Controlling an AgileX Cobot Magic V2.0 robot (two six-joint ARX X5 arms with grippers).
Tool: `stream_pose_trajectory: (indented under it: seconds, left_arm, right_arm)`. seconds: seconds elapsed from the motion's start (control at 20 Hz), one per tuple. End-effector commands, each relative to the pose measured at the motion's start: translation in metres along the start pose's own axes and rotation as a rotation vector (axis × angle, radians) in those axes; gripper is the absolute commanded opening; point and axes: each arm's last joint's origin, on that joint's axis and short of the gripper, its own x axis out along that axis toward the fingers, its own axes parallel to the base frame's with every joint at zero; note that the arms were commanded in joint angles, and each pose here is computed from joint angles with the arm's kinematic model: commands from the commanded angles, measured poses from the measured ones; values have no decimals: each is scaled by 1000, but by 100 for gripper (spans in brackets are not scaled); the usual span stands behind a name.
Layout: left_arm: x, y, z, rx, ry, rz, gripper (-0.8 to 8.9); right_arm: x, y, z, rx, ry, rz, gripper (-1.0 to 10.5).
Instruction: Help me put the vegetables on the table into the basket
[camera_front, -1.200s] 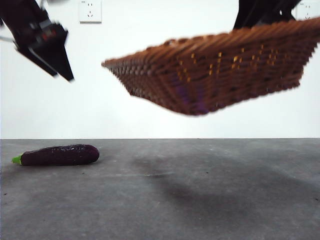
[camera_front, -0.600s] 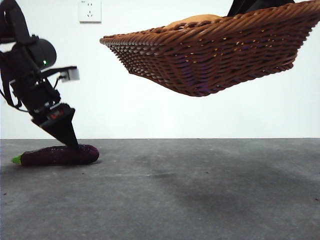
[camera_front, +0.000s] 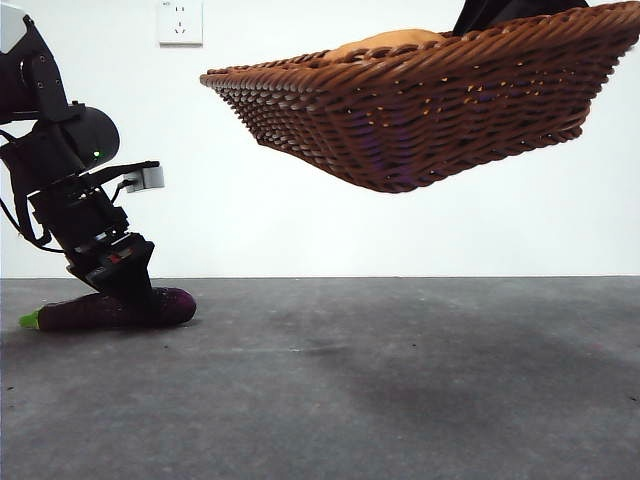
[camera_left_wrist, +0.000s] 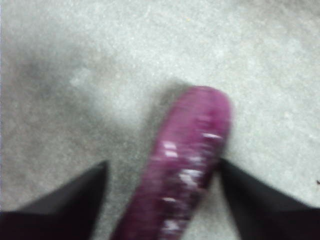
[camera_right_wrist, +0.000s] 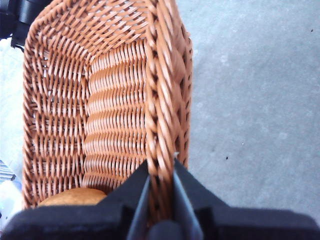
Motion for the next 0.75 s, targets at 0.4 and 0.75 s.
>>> stream_pose_trajectory:
  seconds: [0.4, 0.75]
  left_arm:
    - [-29, 3, -6, -171, 13, 2, -6]
    - [-172, -38, 21, 3, -254, 134, -6]
  right_arm:
    - [-1, 0, -1, -1, -5, -28, -12]
    - [25, -16, -20, 74, 91, -36, -12]
